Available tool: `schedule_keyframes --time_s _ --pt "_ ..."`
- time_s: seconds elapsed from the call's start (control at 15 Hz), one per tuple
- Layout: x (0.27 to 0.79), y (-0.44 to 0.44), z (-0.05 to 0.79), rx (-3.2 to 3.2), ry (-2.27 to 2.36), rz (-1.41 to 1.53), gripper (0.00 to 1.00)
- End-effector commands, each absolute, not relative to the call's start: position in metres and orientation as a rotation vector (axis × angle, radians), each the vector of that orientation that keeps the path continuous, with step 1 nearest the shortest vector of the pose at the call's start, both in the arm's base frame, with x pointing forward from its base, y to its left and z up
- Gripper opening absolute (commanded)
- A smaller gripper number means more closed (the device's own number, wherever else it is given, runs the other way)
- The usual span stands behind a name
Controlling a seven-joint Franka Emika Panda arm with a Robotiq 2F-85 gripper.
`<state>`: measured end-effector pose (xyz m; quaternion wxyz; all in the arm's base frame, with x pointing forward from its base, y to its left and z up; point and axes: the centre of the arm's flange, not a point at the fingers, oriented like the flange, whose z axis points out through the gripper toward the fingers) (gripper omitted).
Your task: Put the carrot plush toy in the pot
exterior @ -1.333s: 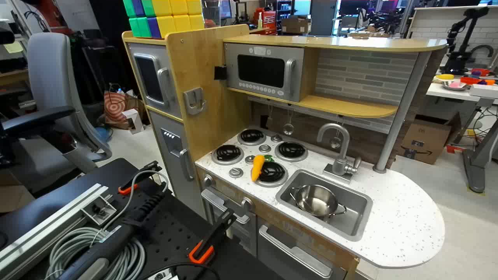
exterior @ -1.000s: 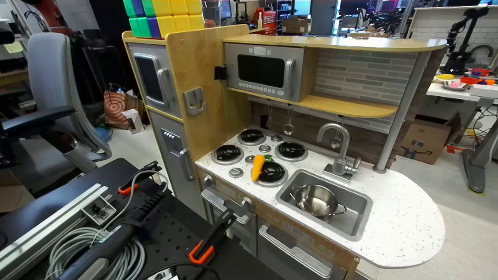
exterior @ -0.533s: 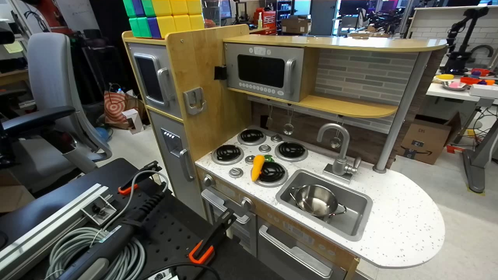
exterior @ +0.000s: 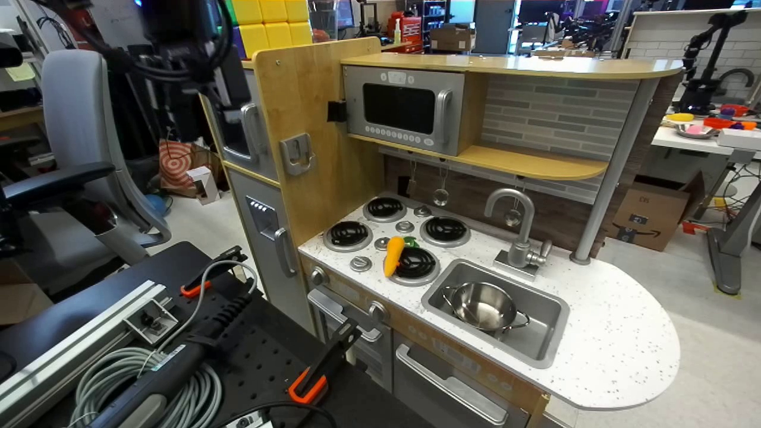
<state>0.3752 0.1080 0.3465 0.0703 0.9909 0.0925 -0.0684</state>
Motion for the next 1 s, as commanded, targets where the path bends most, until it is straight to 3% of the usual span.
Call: schedule_keyframes --time_s 0.0,0.33,0.47,0.67,0.93 --pt "0.449 0.090 0.288 2.930 0.089 -0.153 1.00" --pt "0.495 0.073 0.251 2.878 -0.124 -0.139 1.00" --pt "0.472 0.065 0.253 2.900 -0.089 -0.150 1.00" --pt "0.482 0.070 0.249 2.883 -0.086 -0.205 1.00" --pt "0.483 0.046 0.243 2.897 0.351 -0.178 1.00"
